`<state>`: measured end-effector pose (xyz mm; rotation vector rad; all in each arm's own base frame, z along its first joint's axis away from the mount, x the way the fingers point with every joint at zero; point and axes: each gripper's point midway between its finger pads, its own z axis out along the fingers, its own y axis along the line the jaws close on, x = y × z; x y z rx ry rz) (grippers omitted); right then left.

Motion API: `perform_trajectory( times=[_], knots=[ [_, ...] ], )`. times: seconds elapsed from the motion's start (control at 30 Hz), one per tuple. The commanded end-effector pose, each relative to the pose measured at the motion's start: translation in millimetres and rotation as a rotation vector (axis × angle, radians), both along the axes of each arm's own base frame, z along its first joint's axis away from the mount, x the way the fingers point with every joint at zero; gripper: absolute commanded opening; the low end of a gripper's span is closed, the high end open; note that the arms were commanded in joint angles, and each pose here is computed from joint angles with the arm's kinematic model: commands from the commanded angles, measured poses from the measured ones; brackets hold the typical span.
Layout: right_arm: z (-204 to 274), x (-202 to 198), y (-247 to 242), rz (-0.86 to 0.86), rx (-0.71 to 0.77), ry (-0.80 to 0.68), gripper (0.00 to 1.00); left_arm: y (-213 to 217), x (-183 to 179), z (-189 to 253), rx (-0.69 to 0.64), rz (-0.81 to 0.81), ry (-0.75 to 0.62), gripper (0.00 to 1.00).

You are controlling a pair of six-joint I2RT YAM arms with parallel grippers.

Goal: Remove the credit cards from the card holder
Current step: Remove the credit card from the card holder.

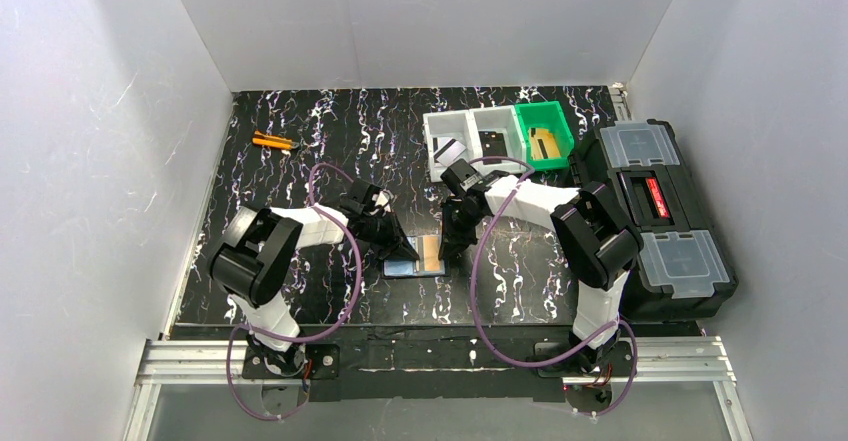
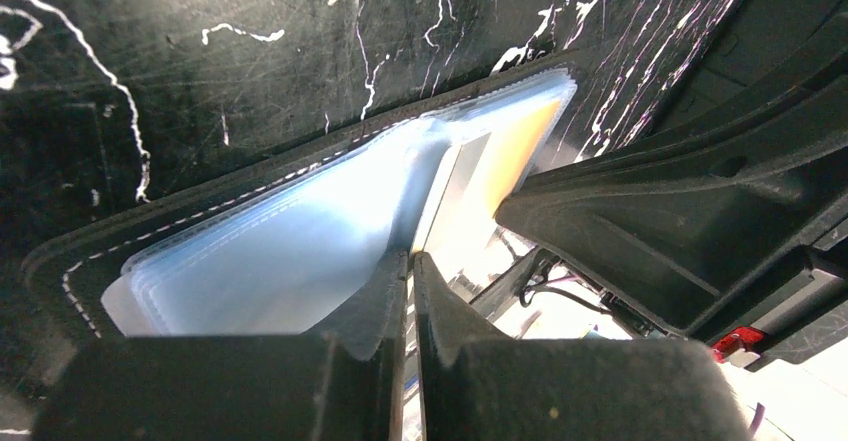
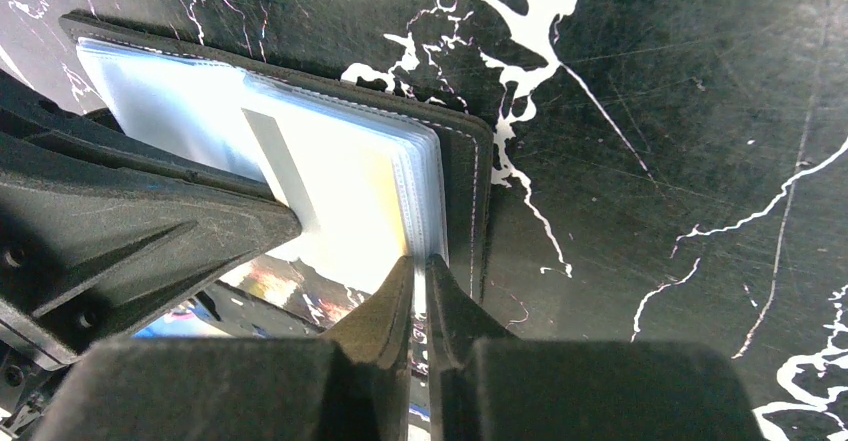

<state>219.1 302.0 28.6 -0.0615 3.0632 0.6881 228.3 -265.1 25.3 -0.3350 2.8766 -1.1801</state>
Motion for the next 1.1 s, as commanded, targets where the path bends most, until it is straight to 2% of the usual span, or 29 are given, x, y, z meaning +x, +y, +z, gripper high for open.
perform_trajectory(
  times=[0.0, 0.3, 1.07],
  knots=[
    [-21, -6, -3, 0.014, -0.060, 0.027, 0.11, -6, 2, 17, -0.043, -0.009, -0.049, 0.00],
    [-22, -3, -11, -0.024, -0.066, 0.033, 0.07, 17, -1, 12, 0.062, -0.005, -0.047, 0.00],
    [-19, 1, -12, -0.035, -0.045, 0.023, 0.05, 61, 0, 24, 0.189, 0.028, -0.066, 0.00]
  ],
)
